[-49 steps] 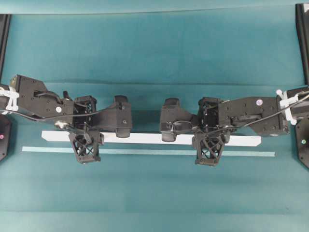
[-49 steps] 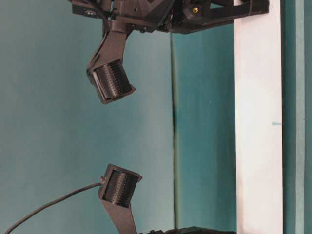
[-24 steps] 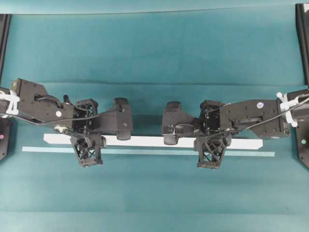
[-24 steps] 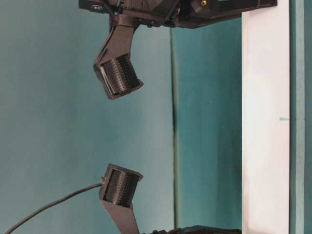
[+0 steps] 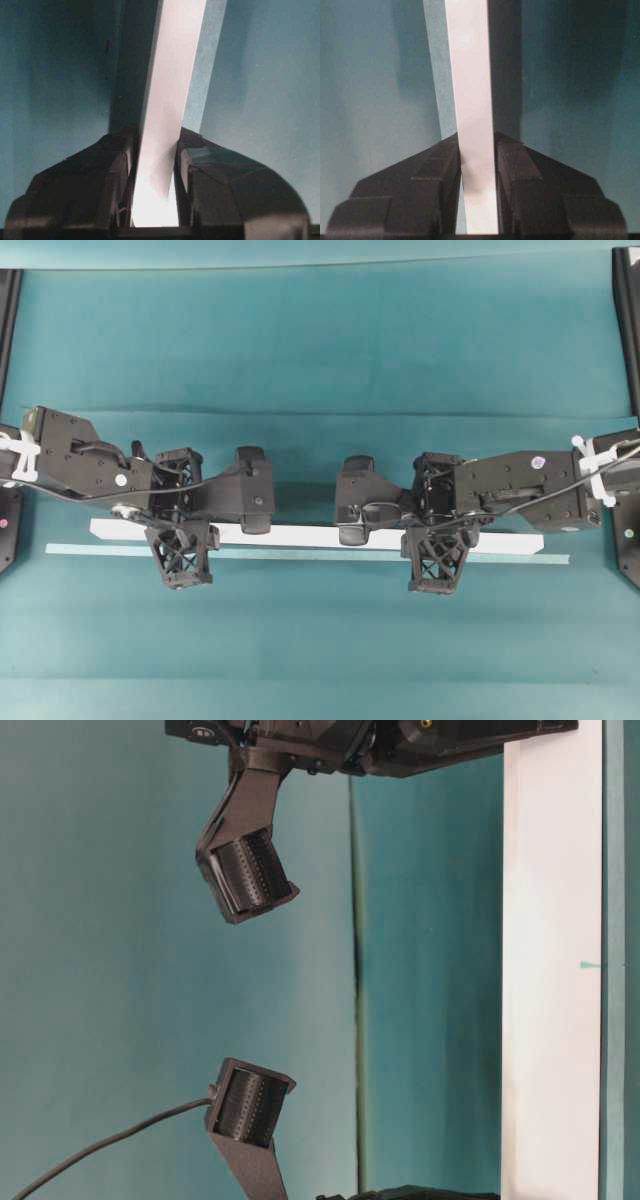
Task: Lift a wooden board with both hands.
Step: 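Set the board down on the table and open both grippers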
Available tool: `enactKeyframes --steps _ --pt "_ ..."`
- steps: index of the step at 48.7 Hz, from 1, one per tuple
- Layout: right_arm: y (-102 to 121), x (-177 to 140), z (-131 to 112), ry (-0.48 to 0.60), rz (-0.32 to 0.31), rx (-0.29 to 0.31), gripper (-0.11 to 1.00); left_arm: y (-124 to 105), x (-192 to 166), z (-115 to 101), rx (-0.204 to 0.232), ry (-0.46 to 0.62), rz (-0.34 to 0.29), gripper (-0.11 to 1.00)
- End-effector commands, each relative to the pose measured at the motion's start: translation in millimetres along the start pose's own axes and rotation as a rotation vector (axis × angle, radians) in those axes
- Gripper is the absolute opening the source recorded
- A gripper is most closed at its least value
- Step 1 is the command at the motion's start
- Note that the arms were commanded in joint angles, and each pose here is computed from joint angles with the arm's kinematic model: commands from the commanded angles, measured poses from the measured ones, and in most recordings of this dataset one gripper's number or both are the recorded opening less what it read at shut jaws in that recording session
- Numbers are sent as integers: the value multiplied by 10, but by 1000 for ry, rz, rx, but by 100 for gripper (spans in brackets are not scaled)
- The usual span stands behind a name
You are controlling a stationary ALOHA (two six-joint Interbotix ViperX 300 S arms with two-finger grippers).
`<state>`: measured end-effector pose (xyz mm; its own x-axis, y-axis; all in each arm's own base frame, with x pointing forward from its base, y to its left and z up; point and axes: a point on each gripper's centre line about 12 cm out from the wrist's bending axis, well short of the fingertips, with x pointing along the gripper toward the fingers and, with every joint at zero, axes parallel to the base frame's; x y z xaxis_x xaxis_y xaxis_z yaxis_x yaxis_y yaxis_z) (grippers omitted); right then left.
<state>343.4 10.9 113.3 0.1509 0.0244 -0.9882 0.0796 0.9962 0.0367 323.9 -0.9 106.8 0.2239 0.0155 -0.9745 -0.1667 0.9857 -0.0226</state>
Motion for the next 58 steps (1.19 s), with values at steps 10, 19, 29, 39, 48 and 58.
enactKeyframes --steps 10,19,29,39,48,58 --pt "48 -4 4 -8 7 2 21 -25 12 -17 -55 8 -3 17" --pt "47 4 -2 -5 6 2 21 -25 3 10 -56 2 -4 17" --pt "45 15 -11 -2 6 2 21 -30 11 8 -48 1 -4 17" --pt "43 19 9 -51 7 -4 21 -42 23 29 -25 -60 -19 17" --pt "48 18 32 -77 13 -7 21 -54 25 35 1 -77 -22 17" --pt "43 19 41 -88 13 -7 21 -46 14 21 33 -82 -22 18"
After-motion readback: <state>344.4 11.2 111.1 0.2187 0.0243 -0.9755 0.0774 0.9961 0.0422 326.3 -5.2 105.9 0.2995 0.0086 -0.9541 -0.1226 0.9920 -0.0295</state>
